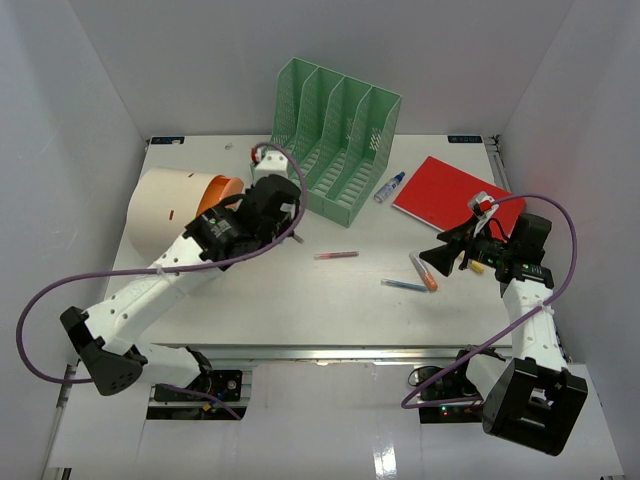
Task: Organize the desk
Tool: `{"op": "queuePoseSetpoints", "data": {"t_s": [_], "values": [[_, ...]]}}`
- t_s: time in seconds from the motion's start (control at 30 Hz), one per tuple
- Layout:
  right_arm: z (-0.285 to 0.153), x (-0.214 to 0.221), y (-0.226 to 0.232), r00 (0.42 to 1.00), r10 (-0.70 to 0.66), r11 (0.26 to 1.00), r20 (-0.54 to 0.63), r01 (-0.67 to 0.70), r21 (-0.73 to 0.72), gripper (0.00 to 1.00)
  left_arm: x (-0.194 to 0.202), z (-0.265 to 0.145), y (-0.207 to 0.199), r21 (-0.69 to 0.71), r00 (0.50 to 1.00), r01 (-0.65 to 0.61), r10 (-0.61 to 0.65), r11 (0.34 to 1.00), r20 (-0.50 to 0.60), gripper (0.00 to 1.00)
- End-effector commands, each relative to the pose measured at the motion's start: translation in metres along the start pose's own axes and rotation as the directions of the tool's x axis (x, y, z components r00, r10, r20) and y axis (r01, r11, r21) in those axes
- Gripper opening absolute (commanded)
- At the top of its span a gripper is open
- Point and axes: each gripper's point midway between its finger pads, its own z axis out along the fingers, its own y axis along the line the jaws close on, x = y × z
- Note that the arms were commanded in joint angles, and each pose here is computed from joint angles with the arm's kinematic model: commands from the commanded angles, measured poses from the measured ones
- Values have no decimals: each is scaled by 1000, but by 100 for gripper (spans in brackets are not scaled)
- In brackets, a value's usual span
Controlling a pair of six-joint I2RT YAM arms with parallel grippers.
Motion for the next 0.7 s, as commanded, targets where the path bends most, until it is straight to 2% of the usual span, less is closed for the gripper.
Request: {"op": "queuePoseSetpoints", "data": {"t_s": [0.0,0.2,0.4,0.53,0.67], "values": [[0,-6,5,1000,-28,999,12,28,-26,90,-49,-13,82,-219,992,-98,114,971,60,0],[0,-7,5,999,-34,999,14,34,-25,90,-77,-7,145,-395,986,-114,154,912,70,0],[1,-5,4,1000,-28,999,10,28,-26,90,-95,-10,157,-466,980,-108,173,878,99,0],[1,-5,4,1000,-24,999,9,24,-28,90,-92,-9,168,-518,974,-155,217,841,60,0],[1,-5,4,1000,-26,999,10,26,-27,90,-69,4,177,-550,969,-222,246,805,-32,0]]}}
